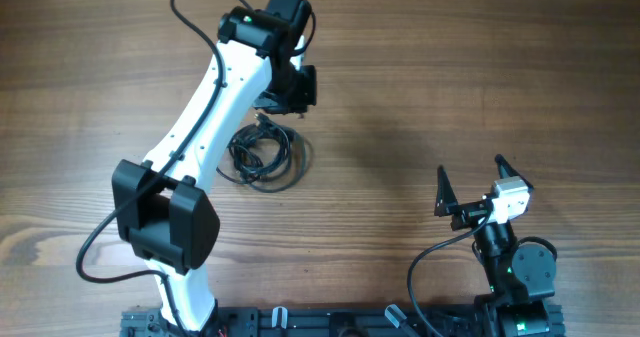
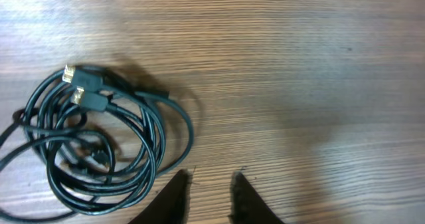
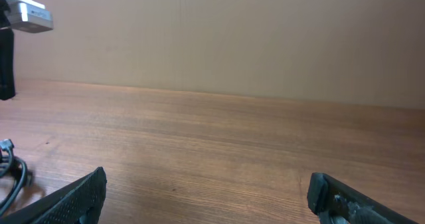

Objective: Untangle cables
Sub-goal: 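Grasp the cable bundle with the left gripper and lift it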

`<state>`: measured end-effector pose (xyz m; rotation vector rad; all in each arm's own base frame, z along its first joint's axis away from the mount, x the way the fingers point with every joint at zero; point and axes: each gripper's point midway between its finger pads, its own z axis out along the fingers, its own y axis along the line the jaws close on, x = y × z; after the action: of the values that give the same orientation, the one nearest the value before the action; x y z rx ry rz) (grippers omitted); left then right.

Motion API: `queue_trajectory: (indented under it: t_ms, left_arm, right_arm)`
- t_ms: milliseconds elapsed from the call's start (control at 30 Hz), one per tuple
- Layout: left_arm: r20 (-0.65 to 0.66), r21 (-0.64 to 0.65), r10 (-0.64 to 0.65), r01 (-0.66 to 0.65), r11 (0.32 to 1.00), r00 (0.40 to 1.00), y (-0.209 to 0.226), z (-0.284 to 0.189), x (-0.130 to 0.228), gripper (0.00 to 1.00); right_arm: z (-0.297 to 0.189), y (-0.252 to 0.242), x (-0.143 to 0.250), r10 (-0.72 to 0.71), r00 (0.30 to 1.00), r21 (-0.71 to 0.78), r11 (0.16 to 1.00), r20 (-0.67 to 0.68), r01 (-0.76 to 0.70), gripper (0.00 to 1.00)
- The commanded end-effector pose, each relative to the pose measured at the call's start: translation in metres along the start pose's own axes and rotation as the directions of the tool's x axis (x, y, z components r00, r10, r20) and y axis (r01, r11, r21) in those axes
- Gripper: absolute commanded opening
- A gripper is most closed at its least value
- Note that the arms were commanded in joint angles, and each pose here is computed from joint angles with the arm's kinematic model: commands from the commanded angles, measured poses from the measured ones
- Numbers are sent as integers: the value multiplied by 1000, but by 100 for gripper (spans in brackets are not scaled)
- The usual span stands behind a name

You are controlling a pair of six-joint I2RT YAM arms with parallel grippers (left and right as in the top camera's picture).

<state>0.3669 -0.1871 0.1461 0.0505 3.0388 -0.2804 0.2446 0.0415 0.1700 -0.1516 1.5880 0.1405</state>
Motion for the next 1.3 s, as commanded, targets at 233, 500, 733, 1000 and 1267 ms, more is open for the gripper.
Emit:
queue_trajectory:
  t_ms: [233,500,733,1000,1267]
  left_arm:
    - [55,-262,-163,172,950,985,42,-1,6,53]
    - [-12,-332,-325,303,893,946,115,31,21,52]
    - [-101,-266,-436,398,878,894,155,72,43,53]
    - [-136,-135,-444,428,894,886,147,95,44,11]
    - [168,122,-274,256,959,947,102,3,-11,4]
  right_arm:
    - [0,3,-1,-18,1000,-15,1000,7,18,100]
    - [0,3,-1,-17,1000,-15,1000,7,17,100]
    - [0,3,-1,-17,1000,-15,1000,7,17,100]
    - [0,3,-1,-17,1000,-15,1000,7,17,100]
    - [0,3,-1,-18,1000,-14,1000,7,18,100]
